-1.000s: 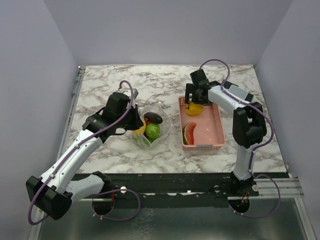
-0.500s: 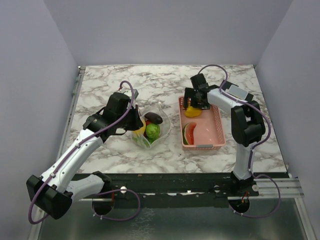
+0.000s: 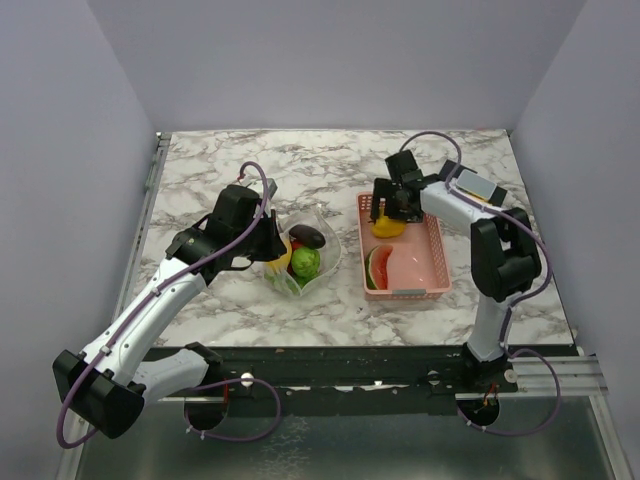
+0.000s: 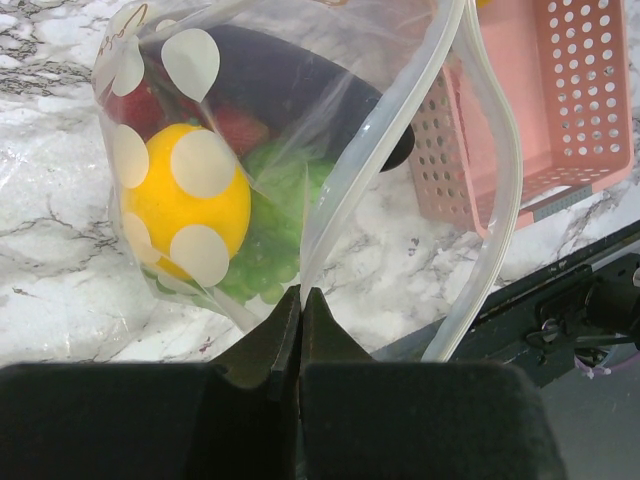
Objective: Place the food in the zip-top bag and seal the zipper
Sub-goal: Pick up the fake vegetable from the bin, then place the fake vegetable in the zipper food storage bag.
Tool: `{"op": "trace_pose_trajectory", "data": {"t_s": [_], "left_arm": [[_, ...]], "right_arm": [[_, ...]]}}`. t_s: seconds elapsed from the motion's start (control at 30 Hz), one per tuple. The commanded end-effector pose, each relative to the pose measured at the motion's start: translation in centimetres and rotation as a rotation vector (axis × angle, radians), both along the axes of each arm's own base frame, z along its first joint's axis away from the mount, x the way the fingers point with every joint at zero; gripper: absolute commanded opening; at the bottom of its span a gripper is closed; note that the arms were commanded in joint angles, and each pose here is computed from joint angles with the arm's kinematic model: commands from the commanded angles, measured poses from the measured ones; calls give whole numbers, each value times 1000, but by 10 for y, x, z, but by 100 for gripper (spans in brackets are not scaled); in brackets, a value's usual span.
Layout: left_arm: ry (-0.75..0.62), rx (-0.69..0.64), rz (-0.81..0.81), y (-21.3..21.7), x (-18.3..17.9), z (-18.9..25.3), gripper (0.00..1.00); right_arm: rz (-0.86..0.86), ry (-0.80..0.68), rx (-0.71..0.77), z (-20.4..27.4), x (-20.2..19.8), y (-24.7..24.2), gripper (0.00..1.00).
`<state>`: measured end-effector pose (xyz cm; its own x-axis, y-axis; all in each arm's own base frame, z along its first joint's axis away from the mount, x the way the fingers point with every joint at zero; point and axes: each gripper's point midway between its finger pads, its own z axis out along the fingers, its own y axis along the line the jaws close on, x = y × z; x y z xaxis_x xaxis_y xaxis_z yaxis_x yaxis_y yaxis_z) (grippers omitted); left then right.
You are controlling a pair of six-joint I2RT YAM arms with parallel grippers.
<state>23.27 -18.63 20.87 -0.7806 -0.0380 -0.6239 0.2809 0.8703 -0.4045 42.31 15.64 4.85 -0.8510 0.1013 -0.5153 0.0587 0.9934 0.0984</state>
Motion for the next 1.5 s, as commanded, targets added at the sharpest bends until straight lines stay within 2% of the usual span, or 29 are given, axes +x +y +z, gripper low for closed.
{"op": "trace_pose_trajectory", "data": {"t_s": [0.0, 0.43, 0.87, 1.13, 1.47], "left_arm": [[-18, 7, 11, 3, -1, 4, 0], [-22, 7, 0, 4, -4, 4, 0], [-41, 11, -3, 5, -2, 15, 0], [-47, 9, -1, 6, -4, 19, 0], [-55, -16, -3, 4, -6, 26, 0]], "right_arm": [[5, -54, 39, 41, -9, -3, 47], [242, -243, 222, 154, -47, 25, 43], [593, -396, 360, 250, -128, 120, 41], [715, -393, 425, 267, -165, 165, 42], [759, -309, 396, 232, -189, 198, 42]]}}
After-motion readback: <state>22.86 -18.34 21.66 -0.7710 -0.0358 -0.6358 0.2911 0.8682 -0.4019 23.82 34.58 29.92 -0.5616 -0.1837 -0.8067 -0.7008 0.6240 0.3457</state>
